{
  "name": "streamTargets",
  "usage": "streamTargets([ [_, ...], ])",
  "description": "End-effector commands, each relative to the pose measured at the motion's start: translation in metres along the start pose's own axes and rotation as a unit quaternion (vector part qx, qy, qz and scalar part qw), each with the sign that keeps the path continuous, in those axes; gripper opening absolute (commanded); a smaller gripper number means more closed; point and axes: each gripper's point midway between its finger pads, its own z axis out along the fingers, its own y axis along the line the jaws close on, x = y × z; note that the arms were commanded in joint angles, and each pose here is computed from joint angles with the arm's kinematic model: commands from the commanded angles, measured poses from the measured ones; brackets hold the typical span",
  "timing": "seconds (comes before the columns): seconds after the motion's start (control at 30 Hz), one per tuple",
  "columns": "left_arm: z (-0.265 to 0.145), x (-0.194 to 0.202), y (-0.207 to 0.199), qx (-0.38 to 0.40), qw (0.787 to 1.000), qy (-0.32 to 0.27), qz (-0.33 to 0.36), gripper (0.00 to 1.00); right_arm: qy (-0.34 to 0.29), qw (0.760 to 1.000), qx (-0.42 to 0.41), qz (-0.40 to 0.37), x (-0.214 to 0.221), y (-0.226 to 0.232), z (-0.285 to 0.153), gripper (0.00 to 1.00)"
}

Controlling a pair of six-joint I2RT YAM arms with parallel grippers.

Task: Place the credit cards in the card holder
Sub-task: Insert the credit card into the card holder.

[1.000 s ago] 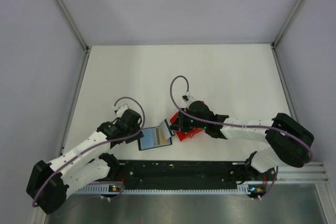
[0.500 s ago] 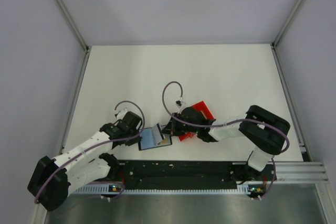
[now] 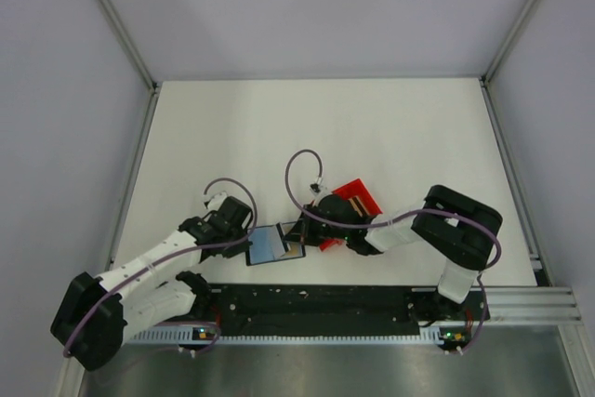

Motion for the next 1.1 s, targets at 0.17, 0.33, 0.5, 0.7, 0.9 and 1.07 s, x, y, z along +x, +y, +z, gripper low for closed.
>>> streamTargets([
  [0.17,0.001,-0.003,-0.007,0.009,1.000,0.000,0.003,0.12,-0.019,0.999,0.036,0.027,0.004,-0.015,-0.001,0.00],
  [0.33,0.000,-0.001,-0.010,0.018,1.000,0.007,0.009,0.09,-0.029,0.997,0.059,0.027,0.007,-0.018,-0.003,0.00],
  [0.5,0.001,0.004,-0.015,0.032,0.999,0.019,0.012,0.08,-0.005,0.998,0.052,0.028,0.018,-0.016,0.008,0.00],
  [0.7,0.005,0.008,-0.015,0.036,0.999,0.026,0.010,0.08,0.003,0.999,0.039,0.027,0.022,-0.009,0.009,0.00],
  [0.9,0.006,0.008,-0.018,0.041,0.999,0.027,0.016,0.07,0.011,0.999,0.052,0.009,0.027,-0.020,0.015,0.00],
  [1.07,0.007,0.007,-0.020,0.046,0.998,0.027,0.018,0.07,0.051,0.997,0.059,0.007,0.041,-0.024,0.022,0.00],
])
